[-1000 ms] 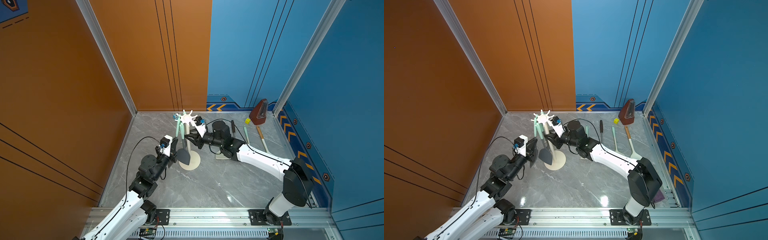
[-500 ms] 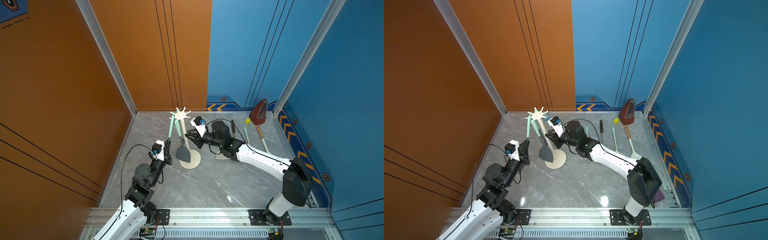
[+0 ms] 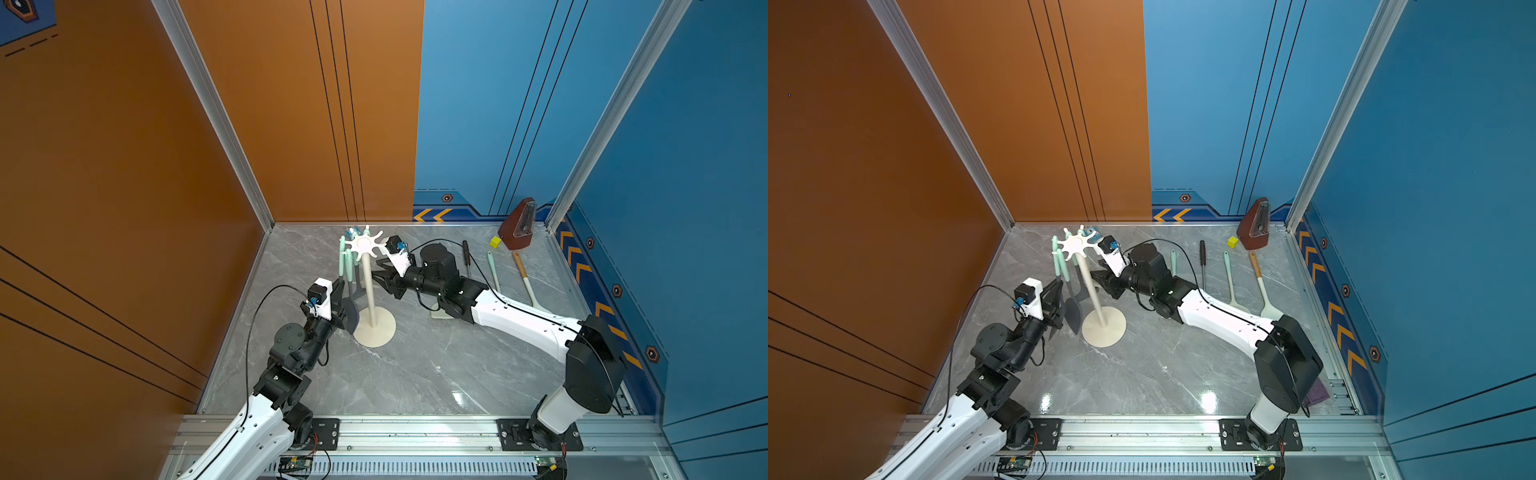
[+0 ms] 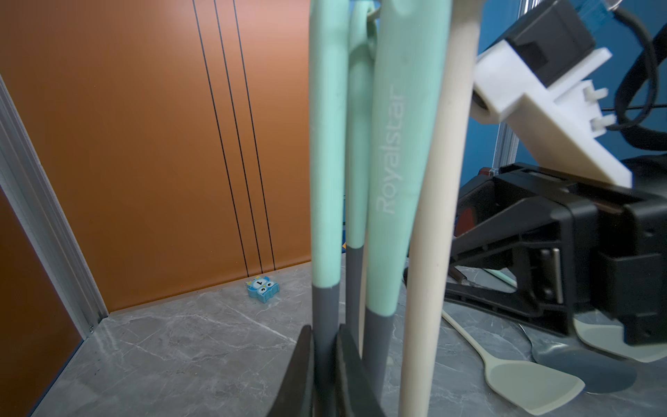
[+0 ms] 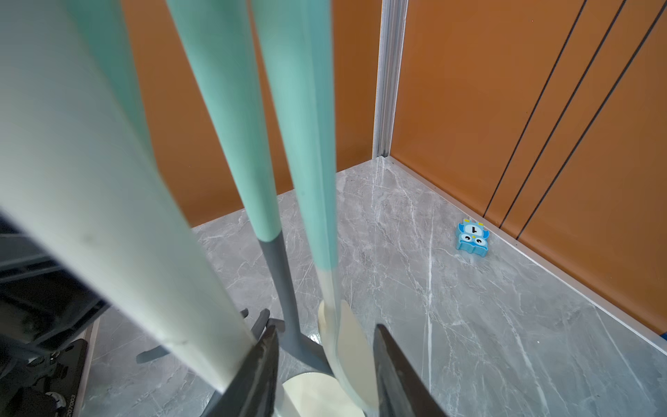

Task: Take the spatula off the kitchen utensil rack
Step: Take off the spatula from the rack.

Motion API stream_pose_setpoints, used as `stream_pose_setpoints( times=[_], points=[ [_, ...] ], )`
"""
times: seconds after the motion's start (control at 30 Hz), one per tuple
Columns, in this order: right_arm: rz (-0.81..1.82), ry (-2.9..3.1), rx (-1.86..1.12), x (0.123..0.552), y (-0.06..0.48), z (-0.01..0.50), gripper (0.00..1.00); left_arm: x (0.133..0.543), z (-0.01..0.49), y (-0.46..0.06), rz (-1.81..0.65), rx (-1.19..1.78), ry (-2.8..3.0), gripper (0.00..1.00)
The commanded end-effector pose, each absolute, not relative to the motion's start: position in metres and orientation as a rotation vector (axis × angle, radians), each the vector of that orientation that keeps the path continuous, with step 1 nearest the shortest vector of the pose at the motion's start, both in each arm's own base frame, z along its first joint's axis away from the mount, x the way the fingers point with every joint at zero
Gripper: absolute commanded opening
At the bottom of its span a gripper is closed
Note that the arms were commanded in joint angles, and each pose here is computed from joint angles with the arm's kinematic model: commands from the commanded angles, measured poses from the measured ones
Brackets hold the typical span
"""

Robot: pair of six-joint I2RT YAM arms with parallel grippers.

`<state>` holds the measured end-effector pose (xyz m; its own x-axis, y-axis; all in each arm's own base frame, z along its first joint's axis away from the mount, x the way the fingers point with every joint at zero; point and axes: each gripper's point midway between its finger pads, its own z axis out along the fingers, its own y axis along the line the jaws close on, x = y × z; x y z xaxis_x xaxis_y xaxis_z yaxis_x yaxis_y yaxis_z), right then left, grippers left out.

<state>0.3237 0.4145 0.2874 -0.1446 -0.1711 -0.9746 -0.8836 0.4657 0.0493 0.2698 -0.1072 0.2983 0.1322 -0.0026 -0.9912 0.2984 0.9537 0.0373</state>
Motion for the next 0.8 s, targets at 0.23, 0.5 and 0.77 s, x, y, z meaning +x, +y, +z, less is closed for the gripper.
stream_pose_setpoints(
  times=[0.23, 0.5, 0.77],
  points=[
    [0.736, 1.592, -0.837, 0.311, 0.377, 0.299, 0.44, 0.263, 0.335, -0.107, -0.268, 0.228, 1.322, 0.00],
    [0.822, 1.526, -0.805, 0.284, 0.359, 0.326, 0.45, 0.259, 0.342, -0.099, -0.253, 0.194, 1.300, 0.00],
    [0.877, 1.501, -0.844, 0.278, 0.377, 0.332, 0.46, 0.244, 0.356, -0.086, -0.240, 0.152, 1.236, 0.00]
  ],
)
